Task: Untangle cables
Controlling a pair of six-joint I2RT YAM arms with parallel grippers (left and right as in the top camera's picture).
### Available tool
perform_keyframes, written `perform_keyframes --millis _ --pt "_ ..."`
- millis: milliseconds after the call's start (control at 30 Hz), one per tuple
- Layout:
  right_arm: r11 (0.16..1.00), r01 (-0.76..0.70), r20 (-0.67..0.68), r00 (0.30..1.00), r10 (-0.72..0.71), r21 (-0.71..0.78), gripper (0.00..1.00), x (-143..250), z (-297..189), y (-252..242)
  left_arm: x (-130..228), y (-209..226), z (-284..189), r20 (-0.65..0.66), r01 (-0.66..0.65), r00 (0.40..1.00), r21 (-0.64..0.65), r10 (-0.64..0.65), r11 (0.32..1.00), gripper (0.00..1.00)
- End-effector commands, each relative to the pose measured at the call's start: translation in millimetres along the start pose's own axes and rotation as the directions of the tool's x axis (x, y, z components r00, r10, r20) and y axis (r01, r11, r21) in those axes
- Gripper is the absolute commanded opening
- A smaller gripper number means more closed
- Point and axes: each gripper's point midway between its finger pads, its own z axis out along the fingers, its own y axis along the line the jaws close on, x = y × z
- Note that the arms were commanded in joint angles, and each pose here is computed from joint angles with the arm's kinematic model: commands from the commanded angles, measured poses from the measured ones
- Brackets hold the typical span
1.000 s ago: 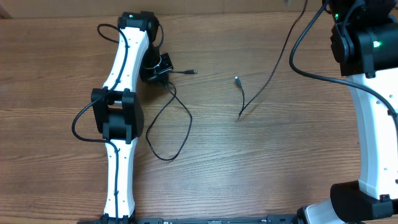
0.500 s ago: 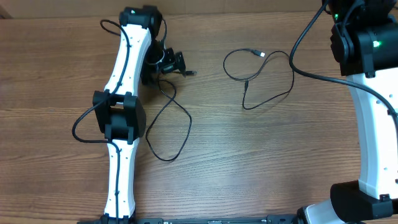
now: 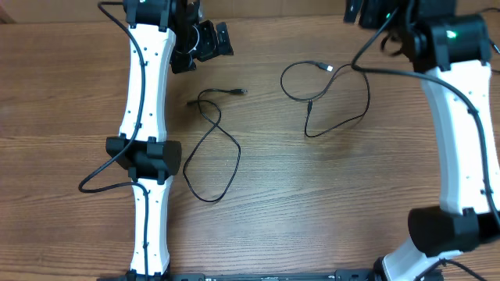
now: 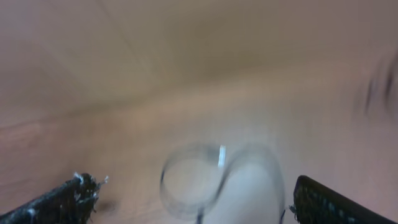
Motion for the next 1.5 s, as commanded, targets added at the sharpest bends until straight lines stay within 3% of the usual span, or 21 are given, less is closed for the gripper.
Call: perform_keyframes --millis 0,67,133,200,267,333,533,700,900,1000,1133,1167,1200,1267,1467 --pt "0.894 -0.434 -0.084 0.892 0.443 0.106 1.0 29.2 8.1 -13.8 0.9 -13.8 -19.4 0.042 -0.054 0.998 0.031 0.053 0.998 1.0" --pt "0.836 -0.519 -0.12 0.831 0.543 0.179 0.92 50.0 13.4 -20.8 0.8 -13.4 -19.1 0.042 -0.055 0.998 0.029 0.053 0.998 1.0" --pt "0.776 -0.581 -0.136 0.772 0.621 0.243 0.73 68.8 21.3 -27.0 1.2 -14.0 -18.9 0.042 -0.071 0.997 0.028 0.07 0.997 1.0" --pt "0.733 -0.611 -0.147 0.73 0.668 0.298 0.7 87.2 30.4 -32.8 2.0 -15.4 -18.4 0.041 -0.093 0.995 0.028 0.092 0.995 1.0" --pt "0.705 -0.617 -0.16 0.702 0.694 0.35 0.76 106.7 39.8 -39.1 3.2 -17.4 -17.6 0.039 -0.108 0.994 0.028 0.107 0.994 1.0" --pt "0.692 -0.604 -0.178 0.689 0.703 0.395 1.0 127.4 50.2 -45.7 4.2 -19.0 -17.1 0.038 -0.118 0.992 0.028 0.117 0.993 1.0" --pt "0.702 -0.549 -0.241 0.683 0.689 0.454 0.99 189.3 88.9 -60.9 5.3 -20.8 -16.5 0.037 -0.134 0.99 0.028 0.133 0.991 1.0" --pt "0.707 -0.572 -0.305 0.644 0.701 0.416 0.95 231.3 117.3 -57.9 5.8 -21.7 -16.2 0.036 -0.139 0.99 0.029 0.138 0.99 1.0" --pt "0.708 -0.58 -0.298 0.648 0.701 0.402 0.96 258.2 135.1 -66.3 7.6 -24.5 -14.8 0.035 -0.151 0.988 0.024 0.15 0.988 1.0" --pt "0.71 -0.588 -0.291 0.652 0.7 0.388 0.9 265.5 141.7 -68.5 9.4 -26.6 -13.0 0.035 -0.164 0.986 0.01 0.163 0.986 1.0" --pt "0.715 -0.614 -0.259 0.67 0.696 0.333 0.88 253.8 150.7 -64.7 11.8 -30.1 -11.4 0.033 -0.181 0.983 0.004 0.181 0.983 1.0" --pt "0.717 -0.62 -0.244 0.677 0.694 0.318 0.82 249.0 153.6 -64.2 12.2 -30.7 -11.2 0.033 -0.186 0.982 0.005 0.186 0.982 1.0" --pt "0.718 -0.627 -0.223 0.686 0.692 0.3 0.63 242.6 156.2 -63.9 12.8 -31.7 -10.9 0.032 -0.191 0.981 0.005 0.191 0.981 1.0" --pt "0.72 -0.637 -0.201 0.694 0.691 0.274 0.04 234.6 159.9 -62.4 14.4 -34.1 -10.0 0.03 -0.197 0.98 0.006 0.196 0.98 1.0" --pt "0.78 -0.583 -0.208 0.753 0.624 0.227 0.04 226.9 162.7 -59.3 17.5 -38.5 -8.2 0.027 -0.216 0.976 0.003 0.216 0.976 1.0"
